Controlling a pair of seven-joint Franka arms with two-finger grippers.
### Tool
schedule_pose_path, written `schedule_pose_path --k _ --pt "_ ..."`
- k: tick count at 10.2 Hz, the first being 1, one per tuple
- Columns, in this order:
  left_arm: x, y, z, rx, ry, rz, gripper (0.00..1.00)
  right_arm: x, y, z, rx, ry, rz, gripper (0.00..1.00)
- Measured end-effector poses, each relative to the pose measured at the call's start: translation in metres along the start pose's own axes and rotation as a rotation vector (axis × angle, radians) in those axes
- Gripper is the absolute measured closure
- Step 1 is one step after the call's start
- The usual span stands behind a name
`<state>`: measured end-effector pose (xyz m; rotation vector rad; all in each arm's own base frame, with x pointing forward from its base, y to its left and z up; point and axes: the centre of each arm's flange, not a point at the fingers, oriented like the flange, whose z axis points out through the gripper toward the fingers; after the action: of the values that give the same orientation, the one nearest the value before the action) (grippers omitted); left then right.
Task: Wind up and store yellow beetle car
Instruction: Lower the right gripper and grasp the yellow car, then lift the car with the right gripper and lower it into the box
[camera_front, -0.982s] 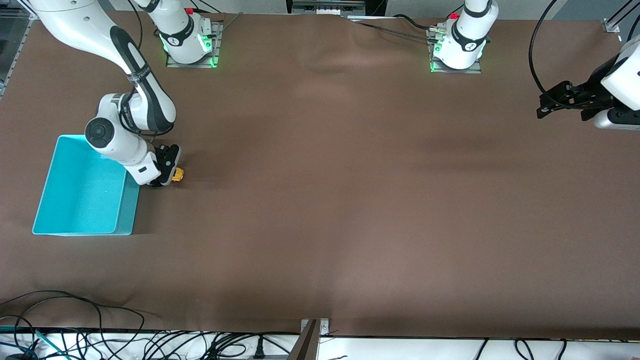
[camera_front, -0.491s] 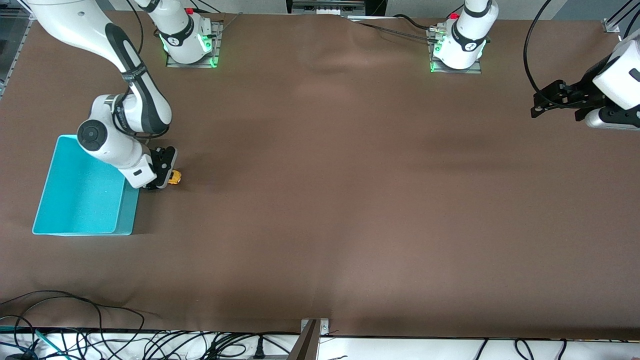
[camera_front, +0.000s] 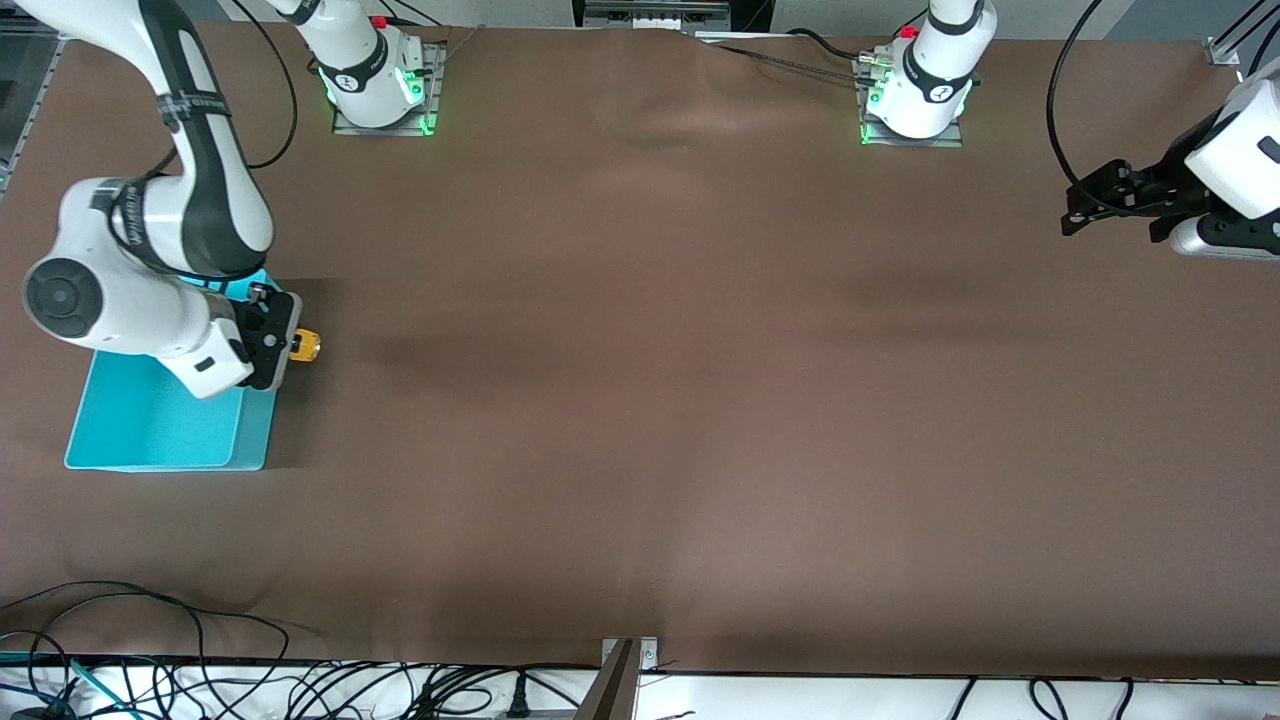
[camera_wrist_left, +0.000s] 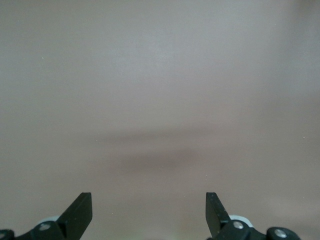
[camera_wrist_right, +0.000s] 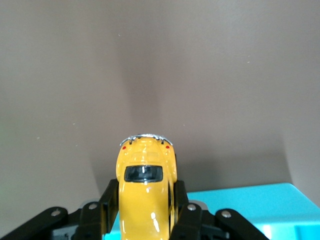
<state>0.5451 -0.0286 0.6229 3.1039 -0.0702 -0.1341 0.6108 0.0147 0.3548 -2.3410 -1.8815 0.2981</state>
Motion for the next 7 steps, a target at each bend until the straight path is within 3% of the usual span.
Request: schedule_pose_path --k 3,7 --pt "0.0 -0.001 -0.001 0.0 0.003 -0.002 0.0 -0.046 0.009 -0.002 0.029 -0.072 -0.044 0.52" --pt "0.0 -0.003 -0.001 0.0 0.003 -0.005 0.0 -0.103 0.025 0.032 0.071 -0.086 -0.11 0.52"
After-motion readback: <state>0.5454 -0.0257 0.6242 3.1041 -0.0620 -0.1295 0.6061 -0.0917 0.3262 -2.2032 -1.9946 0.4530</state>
